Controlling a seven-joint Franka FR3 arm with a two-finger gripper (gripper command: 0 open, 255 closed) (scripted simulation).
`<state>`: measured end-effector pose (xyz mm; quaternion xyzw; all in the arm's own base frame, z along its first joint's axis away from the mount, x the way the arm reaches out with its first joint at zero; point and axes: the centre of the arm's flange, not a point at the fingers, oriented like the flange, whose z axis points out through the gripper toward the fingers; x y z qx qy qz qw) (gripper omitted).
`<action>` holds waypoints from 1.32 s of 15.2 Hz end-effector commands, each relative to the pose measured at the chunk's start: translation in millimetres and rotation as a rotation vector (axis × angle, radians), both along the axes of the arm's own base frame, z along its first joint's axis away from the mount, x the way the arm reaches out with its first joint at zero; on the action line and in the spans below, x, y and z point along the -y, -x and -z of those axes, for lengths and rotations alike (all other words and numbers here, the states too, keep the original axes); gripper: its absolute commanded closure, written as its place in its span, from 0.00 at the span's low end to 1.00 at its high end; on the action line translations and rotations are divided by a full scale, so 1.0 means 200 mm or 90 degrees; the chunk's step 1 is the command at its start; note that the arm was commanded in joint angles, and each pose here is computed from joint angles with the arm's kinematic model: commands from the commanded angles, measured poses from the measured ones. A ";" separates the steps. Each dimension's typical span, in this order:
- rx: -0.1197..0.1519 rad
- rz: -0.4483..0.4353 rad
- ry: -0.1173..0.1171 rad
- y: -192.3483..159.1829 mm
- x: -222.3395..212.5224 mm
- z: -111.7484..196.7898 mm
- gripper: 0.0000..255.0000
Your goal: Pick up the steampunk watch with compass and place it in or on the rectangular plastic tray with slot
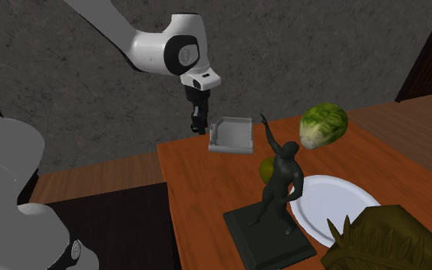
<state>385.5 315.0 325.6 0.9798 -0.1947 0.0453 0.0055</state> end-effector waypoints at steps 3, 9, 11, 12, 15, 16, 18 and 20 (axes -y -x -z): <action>0.001 0.000 0.001 -0.20 -0.17 0.02 1.00; 0.001 0.000 0.001 -0.51 -0.41 0.02 1.00; 0.001 0.000 0.001 -0.61 -0.50 0.02 1.00; 0.001 0.000 0.001 -0.66 -0.54 0.02 1.00; 0.001 0.000 0.001 -0.85 -0.69 0.03 1.00; 0.001 0.000 0.001 -0.85 -0.69 0.05 1.00; 0.001 0.000 0.001 -0.85 -0.69 0.11 1.00; 0.001 0.000 0.001 -0.85 -0.69 0.16 1.00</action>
